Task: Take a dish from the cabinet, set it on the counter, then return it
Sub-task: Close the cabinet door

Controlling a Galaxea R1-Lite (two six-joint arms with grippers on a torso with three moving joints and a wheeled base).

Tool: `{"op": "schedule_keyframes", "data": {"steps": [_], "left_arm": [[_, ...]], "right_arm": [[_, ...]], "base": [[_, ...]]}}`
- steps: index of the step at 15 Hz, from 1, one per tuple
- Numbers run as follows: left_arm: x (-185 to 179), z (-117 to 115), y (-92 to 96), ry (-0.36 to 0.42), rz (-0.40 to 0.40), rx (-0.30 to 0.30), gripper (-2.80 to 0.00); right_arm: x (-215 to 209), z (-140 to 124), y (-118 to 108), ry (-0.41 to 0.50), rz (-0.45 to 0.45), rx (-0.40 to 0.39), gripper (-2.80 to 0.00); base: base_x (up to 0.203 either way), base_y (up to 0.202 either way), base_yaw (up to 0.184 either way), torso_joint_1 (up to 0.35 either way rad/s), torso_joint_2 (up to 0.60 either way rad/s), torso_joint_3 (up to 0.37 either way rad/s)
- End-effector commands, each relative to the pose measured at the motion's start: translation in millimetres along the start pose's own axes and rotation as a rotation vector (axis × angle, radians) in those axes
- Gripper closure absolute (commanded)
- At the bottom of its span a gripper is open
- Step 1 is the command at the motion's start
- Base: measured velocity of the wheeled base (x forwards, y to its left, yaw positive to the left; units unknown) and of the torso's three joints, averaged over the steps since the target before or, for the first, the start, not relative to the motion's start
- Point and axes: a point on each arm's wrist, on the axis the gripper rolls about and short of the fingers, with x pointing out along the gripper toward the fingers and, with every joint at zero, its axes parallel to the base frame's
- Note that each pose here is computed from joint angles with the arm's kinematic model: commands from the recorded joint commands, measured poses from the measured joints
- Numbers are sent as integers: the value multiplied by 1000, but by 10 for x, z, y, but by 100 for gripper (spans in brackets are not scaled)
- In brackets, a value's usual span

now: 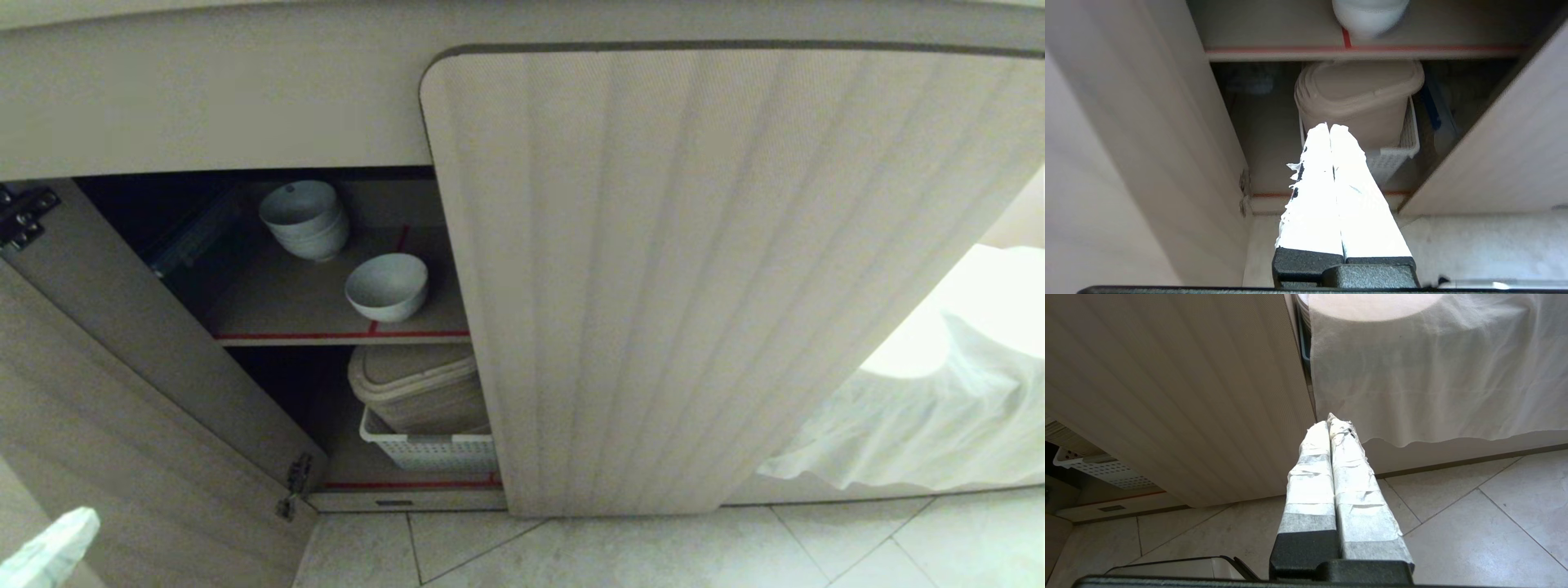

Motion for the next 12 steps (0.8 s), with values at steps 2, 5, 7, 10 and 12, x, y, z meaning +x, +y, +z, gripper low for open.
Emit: {"op": "schedule_keyframes", "data": {"steps": [2,5,7,10,12], "left_arm": [[-253,-161,-37,-44,-17,17,0],[-256,-209,-34,-3,-13,17,0],[-263,-200,-34,-15,-52,20,0],[-399,-277,-34,-89,-95,44,0],[-511,-395,-32,-70,-91,48,0]], "right_arm": [[1,0,0,1,0,1,0],[1,0,0,1,0,1,0],[1,0,0,1,0,1,0],[1,0,0,1,0,1,0],[1,0,0,1,0,1,0]], "base": [[0,0,0,0,0,0],[0,0,0,0,0,0],[0,0,0,0,0,0],[0,0,0,0,0,0],[0,0,0,0,0,0]]}}
